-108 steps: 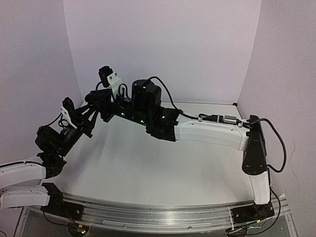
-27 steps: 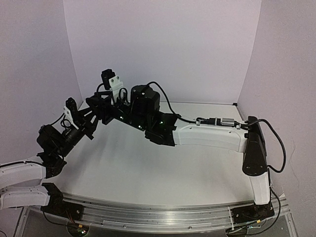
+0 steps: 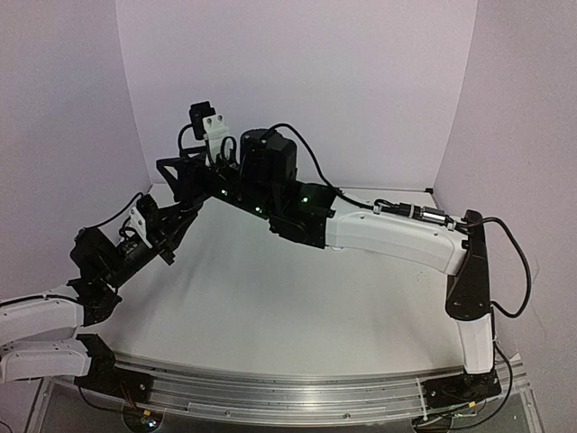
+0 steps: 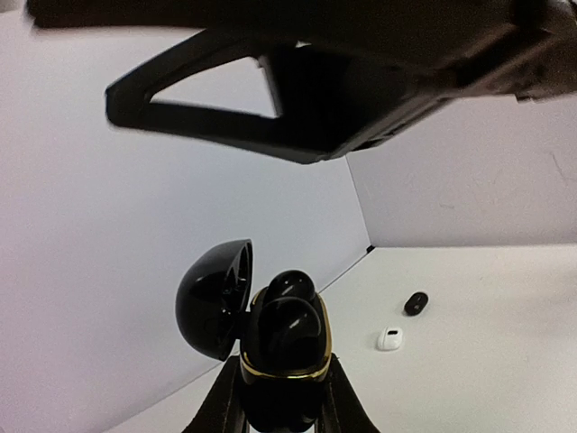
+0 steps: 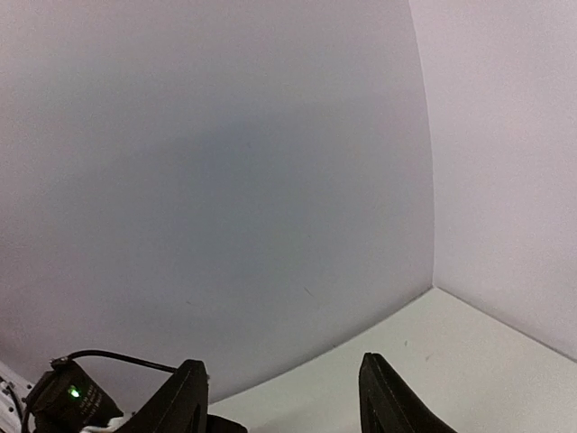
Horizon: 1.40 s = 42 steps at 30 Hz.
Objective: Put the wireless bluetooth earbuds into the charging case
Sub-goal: Close the charging case with the earbuds, then pass from the left arm to the right
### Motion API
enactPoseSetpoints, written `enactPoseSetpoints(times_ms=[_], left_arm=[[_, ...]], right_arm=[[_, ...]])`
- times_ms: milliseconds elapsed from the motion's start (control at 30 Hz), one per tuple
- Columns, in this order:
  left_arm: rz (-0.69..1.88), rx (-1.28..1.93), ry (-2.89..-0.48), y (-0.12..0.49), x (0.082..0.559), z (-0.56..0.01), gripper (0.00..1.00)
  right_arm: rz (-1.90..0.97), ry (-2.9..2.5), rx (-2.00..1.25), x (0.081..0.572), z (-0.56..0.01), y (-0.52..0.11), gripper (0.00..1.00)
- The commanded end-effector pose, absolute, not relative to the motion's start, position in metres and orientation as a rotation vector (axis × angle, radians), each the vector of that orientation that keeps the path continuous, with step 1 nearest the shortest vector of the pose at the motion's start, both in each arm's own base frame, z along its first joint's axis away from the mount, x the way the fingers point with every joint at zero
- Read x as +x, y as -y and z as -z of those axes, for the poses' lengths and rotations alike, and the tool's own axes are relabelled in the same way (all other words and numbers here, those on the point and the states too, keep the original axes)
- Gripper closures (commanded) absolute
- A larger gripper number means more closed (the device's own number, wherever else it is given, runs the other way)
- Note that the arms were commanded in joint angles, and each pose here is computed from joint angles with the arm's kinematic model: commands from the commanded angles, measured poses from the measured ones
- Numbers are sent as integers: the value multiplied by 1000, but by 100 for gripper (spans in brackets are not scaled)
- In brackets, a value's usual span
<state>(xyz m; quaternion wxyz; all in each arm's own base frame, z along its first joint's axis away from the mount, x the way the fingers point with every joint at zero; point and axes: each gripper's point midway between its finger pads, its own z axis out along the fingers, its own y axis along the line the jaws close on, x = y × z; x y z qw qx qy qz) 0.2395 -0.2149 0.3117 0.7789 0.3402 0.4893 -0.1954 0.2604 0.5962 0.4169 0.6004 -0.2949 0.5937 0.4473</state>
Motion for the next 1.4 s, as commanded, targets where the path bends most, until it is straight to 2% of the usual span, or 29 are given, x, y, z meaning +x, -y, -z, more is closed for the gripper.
enactPoseSetpoints(times_ms=[0, 133, 400, 500, 600, 700, 867, 1033, 1133, 1367], left_arm=[[159, 968, -823, 225, 227, -305, 100], [61, 967, -804, 221, 237, -311, 100], [83, 905, -866, 213, 248, -321, 100], [77, 909, -878, 213, 251, -319, 100], [131, 896, -916, 215, 253, -318, 100], [357, 830, -1057, 220, 256, -319, 100], [989, 699, -1297, 236, 237, -322, 100], [1459, 594, -1335, 246, 219, -340, 100], [1602, 524, -1348, 250, 222, -350, 100], [1642, 505, -1333, 255, 233, -369, 100]], right_arm=[[-941, -1596, -589, 285, -387, -584, 44], [-922, -1701, -636, 278, -353, -579, 45], [-906, -1815, -687, 259, -326, -548, 50], [-904, -1794, -698, 256, -337, -541, 48], [-923, -1759, -699, 259, -356, -532, 39], [-1053, -1752, -708, 271, -373, -522, 29], [-1184, -1691, -810, 282, -391, -514, 25], [-1277, -1645, -915, 277, -397, -510, 22], [-1364, -1561, -1019, 260, -410, -512, 22], [-1448, -1470, -1103, 237, -414, -507, 24]])
